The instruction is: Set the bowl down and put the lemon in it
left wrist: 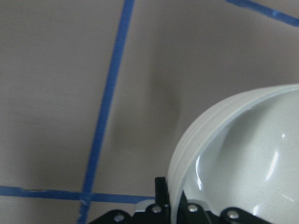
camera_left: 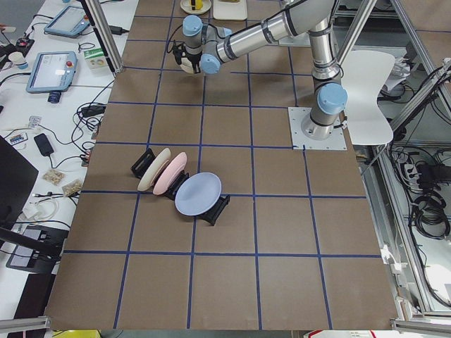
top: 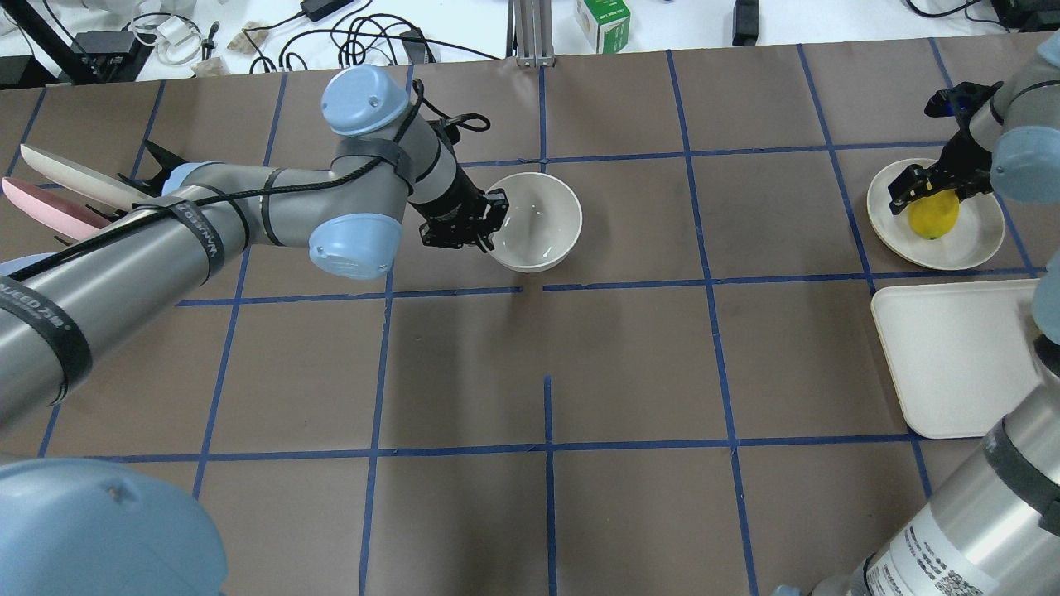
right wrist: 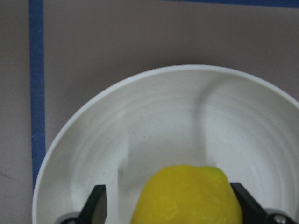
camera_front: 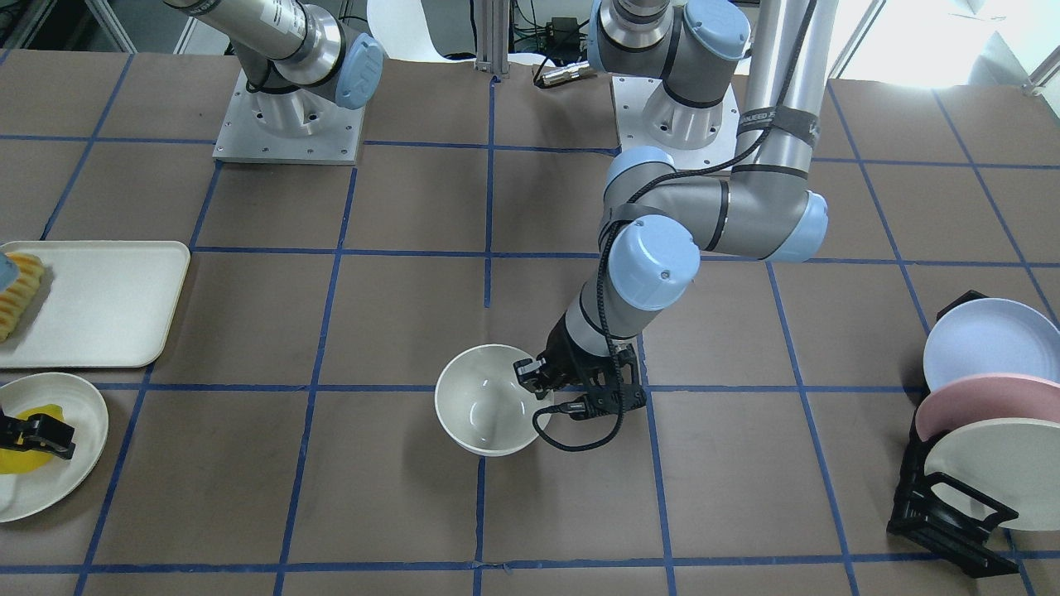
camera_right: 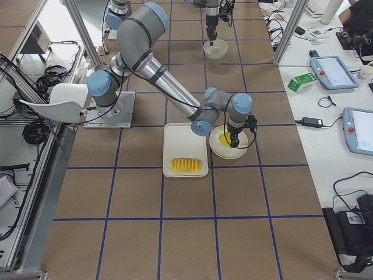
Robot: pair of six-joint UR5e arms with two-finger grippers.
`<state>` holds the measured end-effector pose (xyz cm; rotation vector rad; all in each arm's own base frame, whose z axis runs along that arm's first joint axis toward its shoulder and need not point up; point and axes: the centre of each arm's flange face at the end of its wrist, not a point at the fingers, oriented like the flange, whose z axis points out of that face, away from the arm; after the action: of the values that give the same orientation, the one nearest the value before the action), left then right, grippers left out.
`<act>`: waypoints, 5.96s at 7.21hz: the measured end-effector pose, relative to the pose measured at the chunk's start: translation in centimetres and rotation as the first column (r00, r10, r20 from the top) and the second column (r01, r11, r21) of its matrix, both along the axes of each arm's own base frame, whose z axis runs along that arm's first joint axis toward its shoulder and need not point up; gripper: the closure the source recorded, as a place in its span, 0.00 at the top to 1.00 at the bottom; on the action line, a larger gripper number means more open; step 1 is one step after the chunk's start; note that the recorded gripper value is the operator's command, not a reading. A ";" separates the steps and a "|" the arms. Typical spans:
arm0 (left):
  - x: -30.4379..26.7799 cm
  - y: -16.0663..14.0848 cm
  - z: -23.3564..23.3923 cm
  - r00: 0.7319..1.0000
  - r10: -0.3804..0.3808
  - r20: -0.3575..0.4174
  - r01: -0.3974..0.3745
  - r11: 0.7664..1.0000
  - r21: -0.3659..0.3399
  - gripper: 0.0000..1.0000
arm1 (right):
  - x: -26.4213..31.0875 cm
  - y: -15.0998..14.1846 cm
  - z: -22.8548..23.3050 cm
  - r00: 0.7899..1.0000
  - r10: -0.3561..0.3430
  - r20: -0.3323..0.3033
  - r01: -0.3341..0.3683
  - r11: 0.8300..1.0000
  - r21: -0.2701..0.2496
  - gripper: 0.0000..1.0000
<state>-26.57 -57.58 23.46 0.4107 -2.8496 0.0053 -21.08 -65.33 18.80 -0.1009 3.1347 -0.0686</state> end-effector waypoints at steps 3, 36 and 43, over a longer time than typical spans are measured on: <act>-1.8 1.0 -0.9 1.000 0.004 0.007 -0.004 1.000 0.024 0.00 | -0.1 0.1 0.1 1.000 0.018 -0.007 -0.018 1.000 0.003 0.19; 16.9 9.6 28.0 0.922 -0.309 0.232 0.300 0.951 0.072 1.00 | 47.8 13.5 26.4 0.998 -0.059 0.003 0.059 0.990 -0.127 1.00; 15.8 7.8 27.6 0.922 -0.315 0.224 0.301 0.949 0.096 1.00 | 38.3 15.5 32.4 0.993 -0.114 -0.010 0.112 0.988 -0.105 1.00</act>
<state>-10.75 -49.74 51.09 -0.0376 -3.1251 -0.0971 17.23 -49.83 51.15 0.0764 3.1491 -0.2331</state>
